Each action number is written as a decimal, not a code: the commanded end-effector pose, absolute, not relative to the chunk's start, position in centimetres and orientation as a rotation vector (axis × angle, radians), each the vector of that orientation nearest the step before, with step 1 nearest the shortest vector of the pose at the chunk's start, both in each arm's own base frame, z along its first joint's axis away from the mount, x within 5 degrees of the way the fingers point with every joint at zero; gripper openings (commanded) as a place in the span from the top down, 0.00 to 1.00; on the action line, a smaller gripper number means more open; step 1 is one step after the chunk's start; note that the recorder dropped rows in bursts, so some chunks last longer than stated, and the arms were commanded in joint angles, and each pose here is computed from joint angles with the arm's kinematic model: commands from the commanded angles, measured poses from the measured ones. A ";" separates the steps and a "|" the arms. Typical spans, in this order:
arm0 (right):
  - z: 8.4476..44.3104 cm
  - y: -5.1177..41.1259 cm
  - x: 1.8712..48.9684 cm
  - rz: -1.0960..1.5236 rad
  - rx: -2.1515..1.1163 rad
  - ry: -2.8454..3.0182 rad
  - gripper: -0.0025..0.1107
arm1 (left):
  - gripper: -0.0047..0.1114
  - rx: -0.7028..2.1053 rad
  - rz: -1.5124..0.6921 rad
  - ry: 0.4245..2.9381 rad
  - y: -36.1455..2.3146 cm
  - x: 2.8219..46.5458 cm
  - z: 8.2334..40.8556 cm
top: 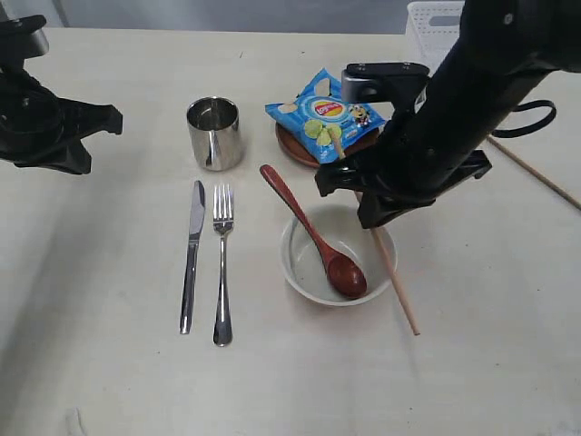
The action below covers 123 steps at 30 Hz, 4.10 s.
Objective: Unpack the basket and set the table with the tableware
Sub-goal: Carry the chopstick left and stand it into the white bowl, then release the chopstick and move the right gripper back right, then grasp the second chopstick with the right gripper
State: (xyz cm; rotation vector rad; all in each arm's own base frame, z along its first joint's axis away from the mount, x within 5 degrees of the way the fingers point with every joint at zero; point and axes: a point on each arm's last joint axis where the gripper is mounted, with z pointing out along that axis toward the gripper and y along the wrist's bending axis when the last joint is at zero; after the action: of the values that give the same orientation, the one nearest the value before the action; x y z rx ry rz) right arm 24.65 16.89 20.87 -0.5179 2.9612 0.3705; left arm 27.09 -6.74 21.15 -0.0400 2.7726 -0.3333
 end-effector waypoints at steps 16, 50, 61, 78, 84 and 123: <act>19.4 18.4 24.5 0.495 -0.419 3.038 0.98 | 0.96 -0.027 -0.339 2.772 -6.9 27.0 21.1; 17.6 19.9 24.6 0.509 -0.415 3.046 0.66 | 0.96 -0.027 -0.339 2.771 -6.9 27.0 21.1; 23.2 17.6 25.4 0.515 -0.479 3.001 0.66 | 0.96 -0.018 -0.337 2.772 -6.9 27.0 21.1; 22.2 1.8 32.7 -0.057 -0.390 2.949 0.98 | 0.96 -0.024 -0.346 2.785 -6.9 26.9 21.0; 18.9 -1.4 34.5 -0.074 -0.467 3.005 0.96 | 0.96 -0.026 -0.359 2.776 -7.2 26.9 21.1; 11.6 -7.3 39.8 0.036 -0.926 2.926 0.54 | 0.96 -0.032 -0.362 2.767 -7.2 27.0 21.1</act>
State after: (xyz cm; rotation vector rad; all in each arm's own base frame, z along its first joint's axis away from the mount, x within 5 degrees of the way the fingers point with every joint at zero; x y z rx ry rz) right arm 39.58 -7.19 11.67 -0.9027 2.9398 0.0545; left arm 27.08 -6.96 21.18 -0.0320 2.7691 -0.3502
